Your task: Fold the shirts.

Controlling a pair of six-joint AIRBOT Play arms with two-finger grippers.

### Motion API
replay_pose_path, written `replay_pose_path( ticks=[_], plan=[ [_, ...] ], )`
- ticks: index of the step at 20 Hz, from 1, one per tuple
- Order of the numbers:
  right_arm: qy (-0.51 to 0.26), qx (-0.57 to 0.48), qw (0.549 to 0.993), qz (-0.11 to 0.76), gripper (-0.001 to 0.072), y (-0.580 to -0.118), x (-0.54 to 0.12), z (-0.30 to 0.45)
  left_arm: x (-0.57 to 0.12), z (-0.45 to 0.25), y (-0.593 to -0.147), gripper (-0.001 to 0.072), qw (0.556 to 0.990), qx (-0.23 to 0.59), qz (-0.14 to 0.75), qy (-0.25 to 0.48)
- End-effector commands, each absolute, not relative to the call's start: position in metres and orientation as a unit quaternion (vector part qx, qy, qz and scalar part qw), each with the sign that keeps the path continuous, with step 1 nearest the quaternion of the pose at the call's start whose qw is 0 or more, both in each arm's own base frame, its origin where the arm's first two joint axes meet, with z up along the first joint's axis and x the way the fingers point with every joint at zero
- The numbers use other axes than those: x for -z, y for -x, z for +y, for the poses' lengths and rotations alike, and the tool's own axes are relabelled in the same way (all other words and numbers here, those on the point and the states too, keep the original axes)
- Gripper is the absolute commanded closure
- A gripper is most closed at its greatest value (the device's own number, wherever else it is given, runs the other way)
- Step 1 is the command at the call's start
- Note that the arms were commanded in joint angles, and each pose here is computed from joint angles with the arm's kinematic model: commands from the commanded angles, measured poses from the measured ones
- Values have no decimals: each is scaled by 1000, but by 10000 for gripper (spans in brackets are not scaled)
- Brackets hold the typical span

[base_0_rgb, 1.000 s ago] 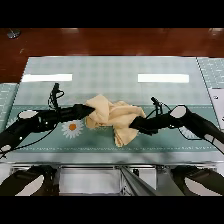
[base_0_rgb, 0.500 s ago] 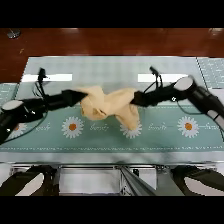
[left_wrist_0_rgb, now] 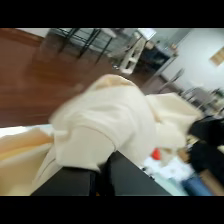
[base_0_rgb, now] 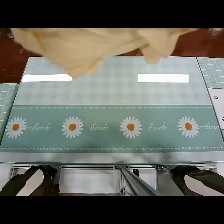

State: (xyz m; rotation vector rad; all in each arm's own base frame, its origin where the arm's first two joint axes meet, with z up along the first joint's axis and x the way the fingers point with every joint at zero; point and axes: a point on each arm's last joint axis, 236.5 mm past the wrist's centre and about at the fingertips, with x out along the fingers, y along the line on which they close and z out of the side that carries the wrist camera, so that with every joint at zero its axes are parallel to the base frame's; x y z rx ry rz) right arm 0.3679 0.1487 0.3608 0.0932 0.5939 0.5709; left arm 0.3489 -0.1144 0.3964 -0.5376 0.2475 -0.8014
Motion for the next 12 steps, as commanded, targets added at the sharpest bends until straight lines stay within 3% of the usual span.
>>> replay_pose_path(
  ticks=[1, 4, 7, 12],
  plan=[
    [0, -256, 940, 227, 695, -294, -417, 125, -446, -107, -296, 679, 930, 326, 105, 132],
    [13, -260, 936, 237, 694, -238, -410, 120, -470, -124, -240, 679, 944, 317, 69, 63],
    [20, -262, 918, 297, 694, -199, -373, 115, -449, -133, -203, 679, 945, 311, 104, 21],
    [-27, -247, 868, 431, 695, -184, -263, 113, -348, -108, -216, 679, 937, 252, 227, 80]
  ],
)
